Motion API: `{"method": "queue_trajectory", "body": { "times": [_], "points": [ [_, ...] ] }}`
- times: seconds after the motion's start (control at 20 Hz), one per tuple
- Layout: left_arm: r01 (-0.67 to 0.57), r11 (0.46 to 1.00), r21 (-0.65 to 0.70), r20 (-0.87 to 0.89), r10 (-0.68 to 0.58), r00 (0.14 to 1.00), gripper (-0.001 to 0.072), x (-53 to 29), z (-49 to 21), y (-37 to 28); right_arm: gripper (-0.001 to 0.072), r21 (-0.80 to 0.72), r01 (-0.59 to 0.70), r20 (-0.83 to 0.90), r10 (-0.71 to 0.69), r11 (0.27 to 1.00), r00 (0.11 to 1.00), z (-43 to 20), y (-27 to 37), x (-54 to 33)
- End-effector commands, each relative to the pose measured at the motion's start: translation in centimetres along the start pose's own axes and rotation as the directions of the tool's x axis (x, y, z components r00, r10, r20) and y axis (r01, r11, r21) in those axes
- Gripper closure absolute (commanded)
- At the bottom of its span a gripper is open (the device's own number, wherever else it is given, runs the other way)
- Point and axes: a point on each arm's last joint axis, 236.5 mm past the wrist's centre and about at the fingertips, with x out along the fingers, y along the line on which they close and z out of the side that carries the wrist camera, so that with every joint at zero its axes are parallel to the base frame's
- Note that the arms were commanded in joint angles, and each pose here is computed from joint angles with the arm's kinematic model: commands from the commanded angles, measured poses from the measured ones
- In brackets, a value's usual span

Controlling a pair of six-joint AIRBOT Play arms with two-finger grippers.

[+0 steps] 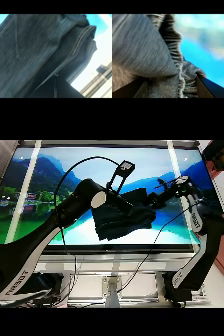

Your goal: Fold the clothes and pants, and hang the long-sleeved shirts on hangers.

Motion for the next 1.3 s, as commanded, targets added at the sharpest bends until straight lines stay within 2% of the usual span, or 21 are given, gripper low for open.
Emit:
{"method": "queue_trajectory", "body": {
  "times": [0.0, 0.2, 0.25, 0.35, 0.55, 0.65, 0.8, 1.0, 1.25],
  "points": [
    [-0.002, 1.0, 0.0, -0.017, 0.002, 1.0, 0.0684, -0.3, -0.4, 0.1, 0.009, -0.007, -0.106, -0.081, 0.105, 0.994, 0.991, -0.8, 3.5, 4.3],
    [-0.018, 1.0, 0.007, -0.052, 0.018, 0.998, 0.0684, -0.5, -1.3, 0.4, 0.0092, -0.091, -0.265, -0.086, 0.258, 0.96, 0.962, -0.4, 10.1, 7.7],
    [-0.042, 0.999, 0.02, -0.057, 0.044, 0.997, 0.0684, -0.6, -1.4, 1.0, 0.0092, -0.136, -0.329, -0.086, 0.32, 0.934, 0.943, -0.4, 12.1, 7.5],
    [-0.109, 0.993, 0.054, -0.055, 0.112, 0.992, 0.0685, -1.5, -1.4, 2.6, 0.0093, -0.205, -0.366, -0.086, 0.356, 0.908, 0.931, -0.3, 13.5, 6.5],
    [-0.196, 0.977, 0.09, -0.016, 0.198, 0.98, 0.0684, -4.3, -0.8, 4.5, 0.0089, -0.283, -0.214, -0.01, 0.22, 0.935, 0.975, 1.0, 10.7, 1.7],
    [-0.196, 0.977, 0.087, -0.006, 0.197, 0.98, 0.0684, -4.8, -0.6, 4.5, 0.0019, -0.31, -0.094, 0.061, 0.118, 0.946, 0.991, 1.8, 9.0, -1.0],
    [-0.194, 0.977, 0.086, -0.008, 0.195, 0.981, 0.0684, -4.7, -0.6, 4.5, 0.0019, -0.258, 0.028, 0.111, 0.001, 0.966, 0.994, 2.4, 6.8, -2.2],
    [-0.164, 0.984, 0.074, -0.014, 0.166, 0.986, 0.0684, -4.5, -0.8, 3.8, 0.0025, -0.208, 0.004, 0.051, 0.006, 0.978, 0.999, 2.1, 5.9, 0.4],
    [-0.162, 0.984, 0.073, -0.014, 0.163, 0.986, 0.0684, -4.5, -0.8, 3.7, 0.0027, -0.173, -0.14, -0.021, 0.139, 0.975, 0.99, 1.8, 7.9, 4.4]
  ]
}}
